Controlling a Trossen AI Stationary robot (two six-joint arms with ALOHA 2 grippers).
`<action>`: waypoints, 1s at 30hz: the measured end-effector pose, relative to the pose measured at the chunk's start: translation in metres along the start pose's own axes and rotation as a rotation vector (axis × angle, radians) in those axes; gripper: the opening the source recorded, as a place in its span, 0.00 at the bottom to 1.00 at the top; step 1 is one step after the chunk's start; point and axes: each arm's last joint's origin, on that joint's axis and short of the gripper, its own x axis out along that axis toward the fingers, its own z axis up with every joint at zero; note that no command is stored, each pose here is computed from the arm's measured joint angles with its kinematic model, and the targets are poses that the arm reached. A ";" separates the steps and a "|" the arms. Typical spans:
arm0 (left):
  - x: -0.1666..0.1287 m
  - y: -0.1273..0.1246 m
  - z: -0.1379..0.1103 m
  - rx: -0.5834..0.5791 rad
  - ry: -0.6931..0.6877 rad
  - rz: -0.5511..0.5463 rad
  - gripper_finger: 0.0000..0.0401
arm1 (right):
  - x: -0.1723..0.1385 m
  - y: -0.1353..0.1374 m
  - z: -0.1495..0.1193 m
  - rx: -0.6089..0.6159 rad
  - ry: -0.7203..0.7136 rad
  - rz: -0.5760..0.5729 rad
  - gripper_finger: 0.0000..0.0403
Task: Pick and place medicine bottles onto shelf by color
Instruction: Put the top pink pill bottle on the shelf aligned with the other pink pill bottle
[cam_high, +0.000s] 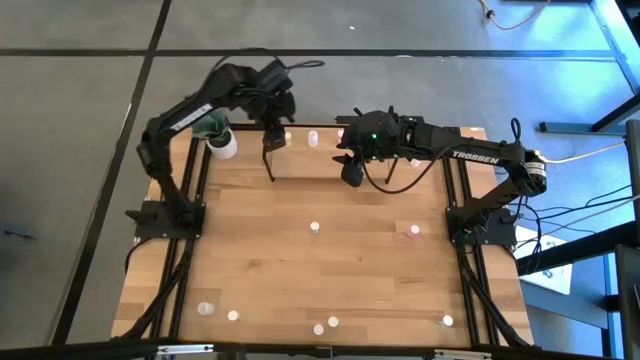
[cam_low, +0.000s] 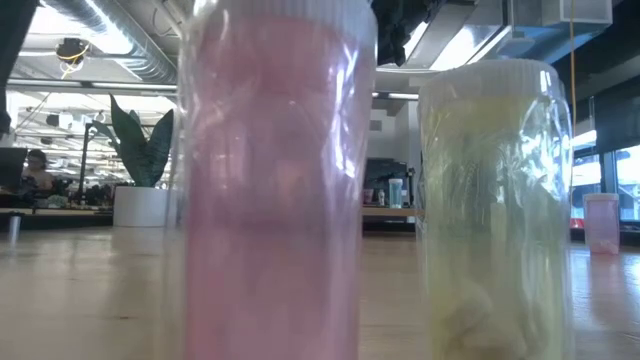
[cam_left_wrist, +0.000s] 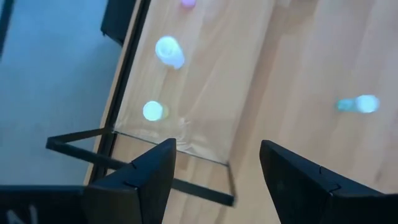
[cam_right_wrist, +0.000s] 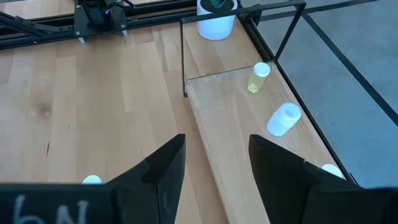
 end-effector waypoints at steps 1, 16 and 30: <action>-0.008 -0.004 -0.003 -0.001 -0.021 0.001 0.56 | 0.000 0.000 0.000 0.000 0.000 0.000 0.44; -0.071 -0.054 -0.035 0.017 -0.171 -0.041 0.56 | 0.000 0.000 0.000 0.000 -0.002 0.000 0.44; -0.057 -0.088 -0.094 -0.281 -0.217 -0.066 0.56 | 0.000 0.001 0.000 0.056 -0.001 0.022 0.44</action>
